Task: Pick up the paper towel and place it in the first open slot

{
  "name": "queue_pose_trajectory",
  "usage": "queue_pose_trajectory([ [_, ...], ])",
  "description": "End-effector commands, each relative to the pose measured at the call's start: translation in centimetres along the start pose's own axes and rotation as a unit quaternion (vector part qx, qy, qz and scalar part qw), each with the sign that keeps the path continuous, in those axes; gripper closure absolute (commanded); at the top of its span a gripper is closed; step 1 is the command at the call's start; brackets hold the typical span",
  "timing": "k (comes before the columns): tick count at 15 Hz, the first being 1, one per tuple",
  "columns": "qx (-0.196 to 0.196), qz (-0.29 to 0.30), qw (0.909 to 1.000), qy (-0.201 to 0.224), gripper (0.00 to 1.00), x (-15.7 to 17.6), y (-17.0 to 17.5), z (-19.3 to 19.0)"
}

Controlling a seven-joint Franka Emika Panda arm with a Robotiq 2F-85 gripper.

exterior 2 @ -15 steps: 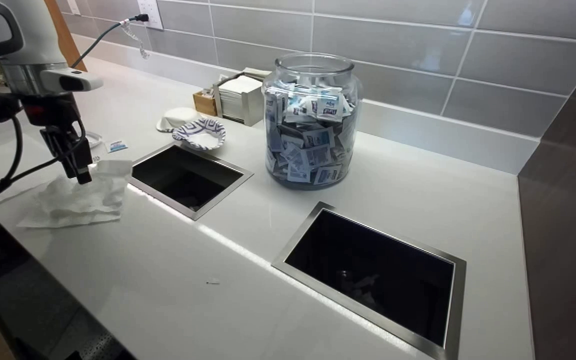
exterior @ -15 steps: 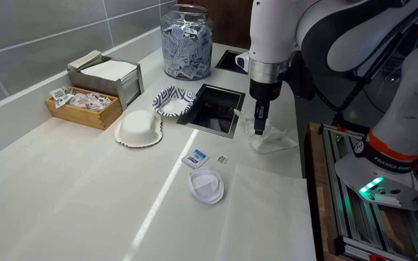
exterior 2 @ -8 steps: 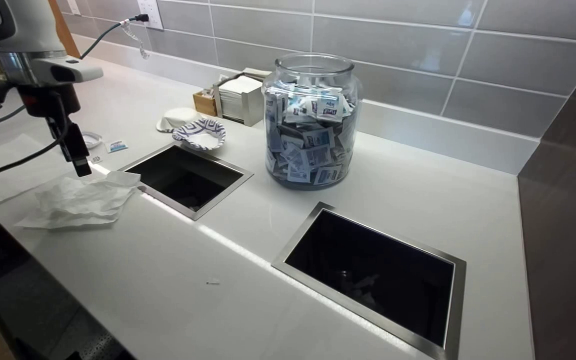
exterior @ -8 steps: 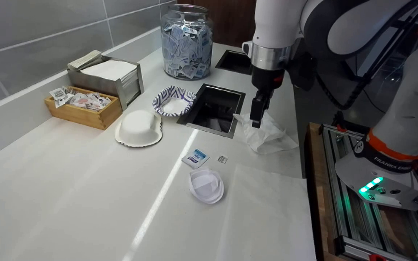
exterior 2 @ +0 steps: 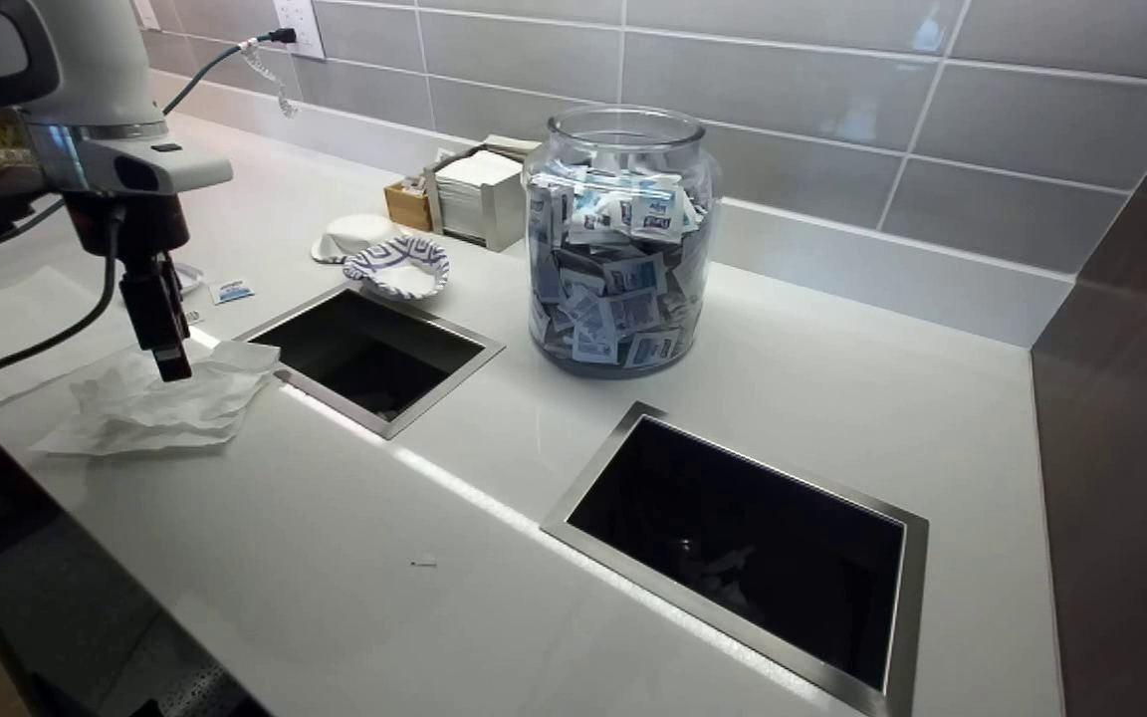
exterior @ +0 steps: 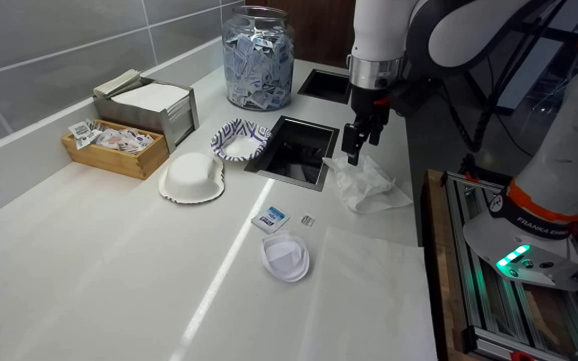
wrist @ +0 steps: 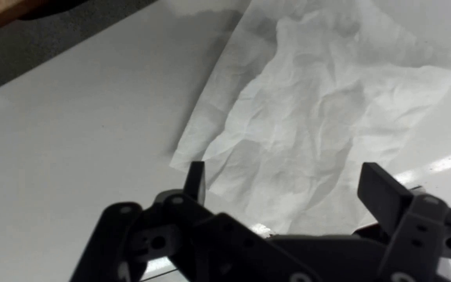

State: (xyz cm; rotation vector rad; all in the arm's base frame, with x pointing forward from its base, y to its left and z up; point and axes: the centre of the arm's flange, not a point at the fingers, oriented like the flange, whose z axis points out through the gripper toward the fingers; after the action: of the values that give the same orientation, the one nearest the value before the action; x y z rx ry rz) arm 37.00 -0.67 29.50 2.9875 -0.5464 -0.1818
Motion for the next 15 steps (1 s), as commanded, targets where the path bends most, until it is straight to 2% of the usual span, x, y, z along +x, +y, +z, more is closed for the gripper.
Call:
queue_pose_trajectory([
  [1, 0.000, -0.012, 0.9998, 0.019, 0.00, 0.3, 0.9, 2.9],
  [4, 0.002, -0.033, 0.9991, 0.028, 0.00, 0.9, 0.4, 4.3],
  [8, 0.018, -0.057, 0.9982, 0.006, 0.00, 1.2, -0.3, 6.2],
  [9, 0.027, -0.062, 0.9977, -0.010, 0.19, 1.2, -0.3, 6.7],
  [15, 0.029, -0.053, 0.9978, -0.026, 0.66, 1.4, 0.3, 7.7],
])
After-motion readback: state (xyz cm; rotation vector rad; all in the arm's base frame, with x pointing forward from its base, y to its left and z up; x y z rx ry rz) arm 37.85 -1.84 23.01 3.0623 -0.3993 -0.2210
